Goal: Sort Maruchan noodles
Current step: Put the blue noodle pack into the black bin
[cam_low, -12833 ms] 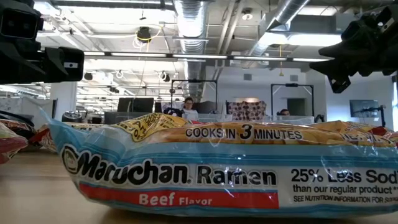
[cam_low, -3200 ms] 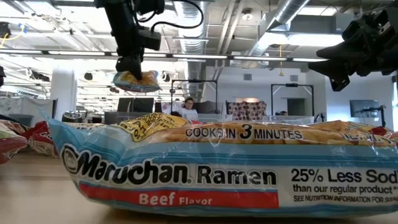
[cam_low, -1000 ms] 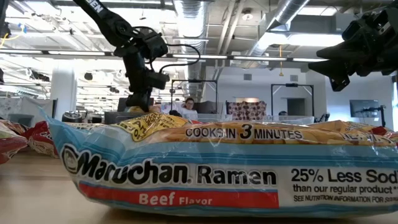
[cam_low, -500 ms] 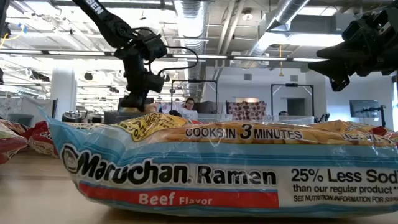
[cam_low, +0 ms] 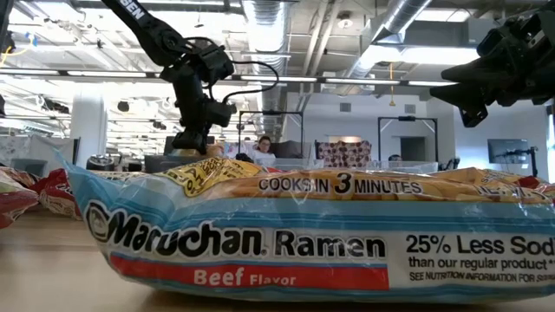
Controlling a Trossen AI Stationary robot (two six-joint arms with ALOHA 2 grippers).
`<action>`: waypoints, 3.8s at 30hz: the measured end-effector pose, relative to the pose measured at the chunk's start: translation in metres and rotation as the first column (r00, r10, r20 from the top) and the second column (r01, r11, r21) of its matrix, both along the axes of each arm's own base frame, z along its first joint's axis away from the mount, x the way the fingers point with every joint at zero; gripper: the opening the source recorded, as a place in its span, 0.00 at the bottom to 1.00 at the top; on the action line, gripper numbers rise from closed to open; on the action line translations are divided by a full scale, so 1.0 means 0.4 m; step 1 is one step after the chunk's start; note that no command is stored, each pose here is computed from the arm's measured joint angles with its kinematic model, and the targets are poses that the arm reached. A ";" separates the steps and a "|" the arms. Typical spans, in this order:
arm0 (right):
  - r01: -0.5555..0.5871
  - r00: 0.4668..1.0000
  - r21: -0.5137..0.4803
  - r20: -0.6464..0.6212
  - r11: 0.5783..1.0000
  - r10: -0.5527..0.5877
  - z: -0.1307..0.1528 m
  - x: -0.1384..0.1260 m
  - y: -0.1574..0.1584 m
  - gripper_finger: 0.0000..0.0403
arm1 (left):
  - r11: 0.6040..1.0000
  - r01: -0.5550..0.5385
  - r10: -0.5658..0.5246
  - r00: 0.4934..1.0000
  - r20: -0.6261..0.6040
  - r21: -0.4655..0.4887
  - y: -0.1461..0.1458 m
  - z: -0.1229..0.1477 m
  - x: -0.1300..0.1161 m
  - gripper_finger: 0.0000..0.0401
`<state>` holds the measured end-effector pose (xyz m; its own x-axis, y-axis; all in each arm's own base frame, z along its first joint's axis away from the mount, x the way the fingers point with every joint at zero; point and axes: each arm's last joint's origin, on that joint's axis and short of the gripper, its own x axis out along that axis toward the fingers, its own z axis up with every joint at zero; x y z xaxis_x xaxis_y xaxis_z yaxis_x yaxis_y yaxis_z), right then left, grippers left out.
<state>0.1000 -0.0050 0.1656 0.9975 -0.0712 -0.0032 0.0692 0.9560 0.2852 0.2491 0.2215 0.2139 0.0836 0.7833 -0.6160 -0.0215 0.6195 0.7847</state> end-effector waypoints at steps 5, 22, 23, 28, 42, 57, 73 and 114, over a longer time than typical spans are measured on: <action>0.000 1.000 0.000 0.000 1.000 0.000 0.000 0.000 0.000 0.50 | 1.000 0.001 -0.001 1.000 -0.001 -0.001 0.000 0.000 0.000 0.02; -0.001 1.000 0.000 0.000 1.000 0.001 0.000 0.000 0.000 0.50 | 1.000 -0.014 0.014 0.999 0.039 -0.017 -0.001 -0.001 0.000 0.23; -0.001 1.000 0.000 0.000 1.000 0.001 0.000 0.000 0.000 0.50 | 1.000 -0.018 0.019 0.999 0.042 -0.016 -0.001 -0.001 0.001 0.25; -0.001 1.000 0.000 0.001 1.000 0.001 0.000 0.000 0.000 0.50 | 0.999 -0.044 0.045 0.997 0.056 -0.023 -0.004 -0.003 0.000 0.28; 0.000 1.000 0.000 0.001 1.000 0.000 0.000 0.000 0.000 0.50 | 0.999 -0.045 0.045 0.999 0.023 0.013 -0.033 -0.001 0.019 0.27; 0.000 1.000 0.000 0.001 1.000 0.000 0.000 0.000 0.000 0.50 | 0.982 0.004 0.051 0.956 0.289 -0.188 -0.044 -0.007 0.034 0.27; 0.000 1.000 0.000 0.001 1.000 0.000 0.000 0.000 0.000 0.50 | 0.963 -0.005 0.105 0.928 0.358 -0.270 0.006 -0.009 -0.006 0.27; 0.001 1.000 0.000 0.002 1.000 -0.001 0.000 0.000 0.000 0.50 | 0.940 0.020 0.146 0.878 0.456 -0.341 0.037 -0.021 0.018 0.19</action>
<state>0.1000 -0.0051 0.1657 0.9974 -0.0727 -0.0012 0.0700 0.9559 0.2852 0.2563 0.2362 0.2057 0.3841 0.5584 -0.7353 -0.3817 0.8212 0.4243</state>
